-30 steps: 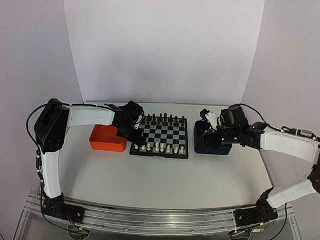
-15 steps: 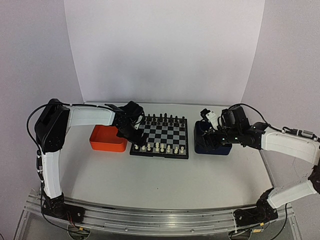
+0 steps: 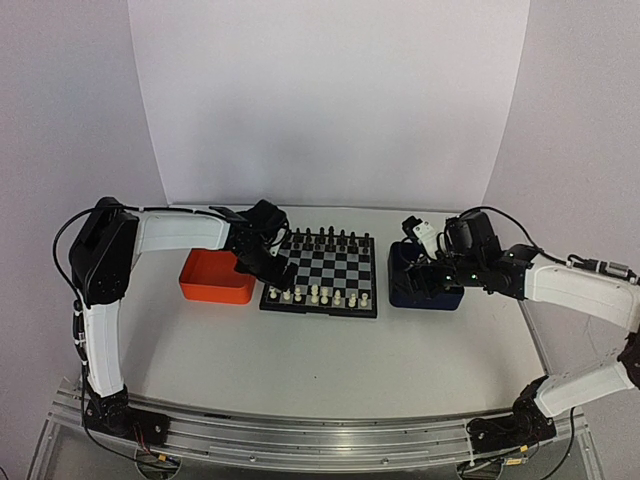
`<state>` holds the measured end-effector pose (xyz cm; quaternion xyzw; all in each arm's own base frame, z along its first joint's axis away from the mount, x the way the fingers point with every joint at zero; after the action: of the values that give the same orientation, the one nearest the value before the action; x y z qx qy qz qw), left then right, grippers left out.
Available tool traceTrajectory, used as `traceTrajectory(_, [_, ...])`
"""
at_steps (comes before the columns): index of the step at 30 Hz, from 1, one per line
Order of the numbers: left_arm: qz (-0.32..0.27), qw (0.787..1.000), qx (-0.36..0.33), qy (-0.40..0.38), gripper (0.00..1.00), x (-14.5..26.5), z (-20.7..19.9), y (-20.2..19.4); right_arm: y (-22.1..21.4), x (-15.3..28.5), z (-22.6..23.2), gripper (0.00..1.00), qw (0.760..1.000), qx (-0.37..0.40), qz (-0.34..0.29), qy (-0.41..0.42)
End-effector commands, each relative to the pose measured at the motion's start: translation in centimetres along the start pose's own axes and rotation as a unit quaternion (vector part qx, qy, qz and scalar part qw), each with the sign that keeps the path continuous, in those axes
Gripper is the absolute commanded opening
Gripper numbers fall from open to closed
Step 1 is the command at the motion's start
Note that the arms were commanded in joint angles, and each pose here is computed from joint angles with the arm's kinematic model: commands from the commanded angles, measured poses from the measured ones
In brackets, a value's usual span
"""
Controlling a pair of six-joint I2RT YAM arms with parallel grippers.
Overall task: Set up the chess pieces on the board
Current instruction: Adjust the chess piece on the chessboard.
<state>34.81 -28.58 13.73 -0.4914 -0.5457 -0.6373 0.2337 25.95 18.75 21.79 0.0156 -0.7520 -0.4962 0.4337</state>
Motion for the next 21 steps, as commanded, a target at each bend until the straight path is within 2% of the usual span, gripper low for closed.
traceTrajectory(1, [-0.023, 1.0, 0.014, 0.009, 1.0, 0.7, 0.4, 1.4, 0.2, 0.9, 0.2, 0.9, 1.0, -0.003, -0.012, 0.007])
traceTrajectory(16, [-0.017, 1.0, 0.022, 0.013, 1.0, 0.6, 0.8, 0.9, 0.2, 1.3, 0.3, 0.9, 1.0, -0.005, -0.019, 0.013])
traceTrajectory(21, [-0.033, 0.999, 0.024, -0.018, 1.0, 1.8, 0.3, 1.5, 0.2, 1.2, 0.3, 0.9, 1.0, -0.006, -0.018, 0.013])
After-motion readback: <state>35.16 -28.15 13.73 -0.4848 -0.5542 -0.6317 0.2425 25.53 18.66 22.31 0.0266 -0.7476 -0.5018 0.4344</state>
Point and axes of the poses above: each gripper's point midway between its finger pads, its own x axis back along the fingers, its own z axis along the line the jaws close on, y = z × x, the point moved 8 cm from there along x, back along the fingers, and after that the axes turned 6 degrees about x, right-handed, at the moved point
